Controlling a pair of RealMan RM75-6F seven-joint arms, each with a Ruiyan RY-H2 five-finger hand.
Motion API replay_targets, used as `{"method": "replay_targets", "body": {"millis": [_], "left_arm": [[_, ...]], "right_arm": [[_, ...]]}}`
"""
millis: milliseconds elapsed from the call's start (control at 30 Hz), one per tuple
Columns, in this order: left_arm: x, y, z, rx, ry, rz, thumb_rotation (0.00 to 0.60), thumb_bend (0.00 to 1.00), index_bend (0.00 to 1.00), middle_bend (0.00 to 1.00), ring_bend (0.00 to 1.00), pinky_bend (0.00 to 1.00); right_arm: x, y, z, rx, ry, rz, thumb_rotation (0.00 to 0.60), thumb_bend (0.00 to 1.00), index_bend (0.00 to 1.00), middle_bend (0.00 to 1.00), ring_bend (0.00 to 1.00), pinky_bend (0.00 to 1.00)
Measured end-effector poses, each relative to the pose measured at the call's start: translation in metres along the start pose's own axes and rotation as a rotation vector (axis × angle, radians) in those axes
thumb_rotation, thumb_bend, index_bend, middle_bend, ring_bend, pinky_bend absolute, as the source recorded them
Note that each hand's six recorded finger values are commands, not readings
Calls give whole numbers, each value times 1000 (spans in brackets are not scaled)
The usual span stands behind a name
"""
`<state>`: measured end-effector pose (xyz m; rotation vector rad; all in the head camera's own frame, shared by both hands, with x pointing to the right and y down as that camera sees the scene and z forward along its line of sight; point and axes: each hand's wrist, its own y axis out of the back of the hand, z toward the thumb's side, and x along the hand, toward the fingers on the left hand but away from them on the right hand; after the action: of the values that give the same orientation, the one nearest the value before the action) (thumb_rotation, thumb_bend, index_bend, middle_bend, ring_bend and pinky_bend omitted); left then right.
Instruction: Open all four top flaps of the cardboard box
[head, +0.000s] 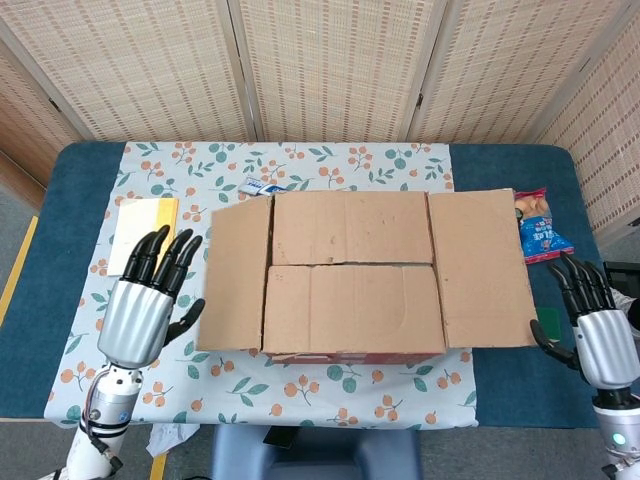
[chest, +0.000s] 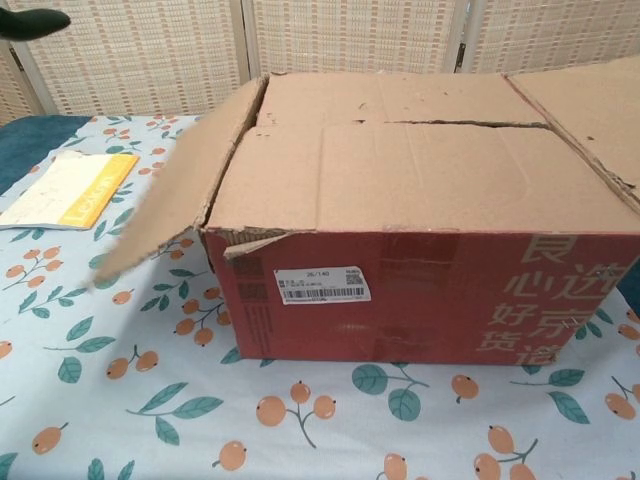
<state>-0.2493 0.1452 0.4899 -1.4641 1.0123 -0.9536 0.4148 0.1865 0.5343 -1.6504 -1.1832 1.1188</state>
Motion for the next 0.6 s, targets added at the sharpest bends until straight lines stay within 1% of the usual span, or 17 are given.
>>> {"method": "replay_targets", "body": {"millis": [133, 233, 300, 467, 600], "left_arm": [[-6, -4, -8, -11, 10, -20, 600, 295, 0, 148, 63, 160], [-15, -11, -20, -40, 24, -55, 600, 295, 0, 148, 62, 154], [-23, -19, -32, -67, 35, -82, 600, 294, 0, 148, 60, 151], [-46, -44, -75, -118, 69, -150, 600, 295, 0, 148, 50, 144], [-66, -61, -111, -119, 90, -198, 600, 295, 0, 148, 39, 143]], "right_arm": [[0, -1, 1, 6, 2, 5, 600, 409, 0, 0, 0, 0], [-3, -5, 6, 7, 30, 9, 600, 409, 0, 0, 0, 0], [-8, -8, 12, 2, 55, 17, 600, 408, 0, 0, 0, 0], [-24, -15, 29, 21, 111, 60, 600, 408, 0, 0, 0, 0], [-44, -24, 44, 57, 144, 103, 600, 408, 0, 0, 0, 0]]}}
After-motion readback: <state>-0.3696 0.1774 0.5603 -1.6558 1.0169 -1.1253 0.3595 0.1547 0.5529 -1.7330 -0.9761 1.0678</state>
